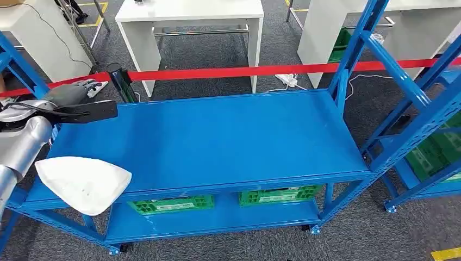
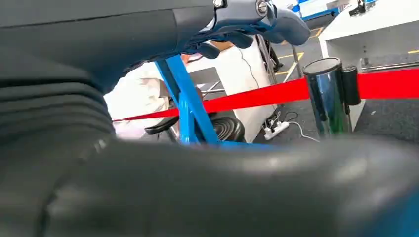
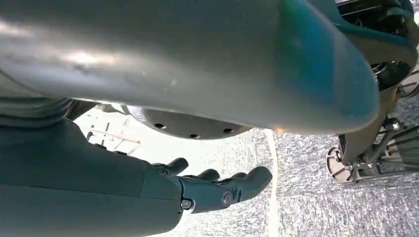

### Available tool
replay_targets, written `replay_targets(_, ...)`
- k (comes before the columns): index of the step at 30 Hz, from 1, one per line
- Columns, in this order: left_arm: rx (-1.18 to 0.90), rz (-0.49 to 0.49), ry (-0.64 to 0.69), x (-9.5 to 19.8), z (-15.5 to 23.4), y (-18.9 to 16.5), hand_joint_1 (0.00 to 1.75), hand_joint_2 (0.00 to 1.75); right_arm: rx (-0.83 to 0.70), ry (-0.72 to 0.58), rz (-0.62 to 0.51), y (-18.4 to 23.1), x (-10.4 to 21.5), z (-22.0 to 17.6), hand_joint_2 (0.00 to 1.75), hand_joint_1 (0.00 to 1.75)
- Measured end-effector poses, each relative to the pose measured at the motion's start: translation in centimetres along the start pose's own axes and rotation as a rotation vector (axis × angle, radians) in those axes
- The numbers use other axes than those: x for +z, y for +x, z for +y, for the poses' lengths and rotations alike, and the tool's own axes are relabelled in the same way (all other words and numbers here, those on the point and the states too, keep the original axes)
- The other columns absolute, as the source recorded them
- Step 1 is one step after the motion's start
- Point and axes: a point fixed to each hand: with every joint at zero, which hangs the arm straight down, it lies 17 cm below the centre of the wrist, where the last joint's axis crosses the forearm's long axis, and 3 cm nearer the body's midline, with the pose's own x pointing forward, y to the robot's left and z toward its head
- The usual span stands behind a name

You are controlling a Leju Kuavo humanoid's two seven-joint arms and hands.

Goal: Take the parts from the cabinet and place them on the table.

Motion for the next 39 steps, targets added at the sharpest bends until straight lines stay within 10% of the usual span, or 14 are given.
replay_targets(36, 0.141, 0.183, -0.29, 6.8, -3.9, -9.4, 0.0, 0.0, 0.01, -0.016, 0.002, -0.1, -0.1, -0.3, 0.0, 0.0)
replay_targets(37, 0.15, 0.189, -0.309, 7.3, -4.2, -9.7, 0.0, 1.75, 0.013, -0.016, 0.002, -0.1, -0.1, -0.3, 0.0, 0.0)
replay_targets(39, 0.163, 0.192, -0.33, 8.0, -4.6, -10.4, 0.0, 1.75, 0.015, -0.017, 0.001, -0.1, -0.1, -0.3, 0.0, 0.0)
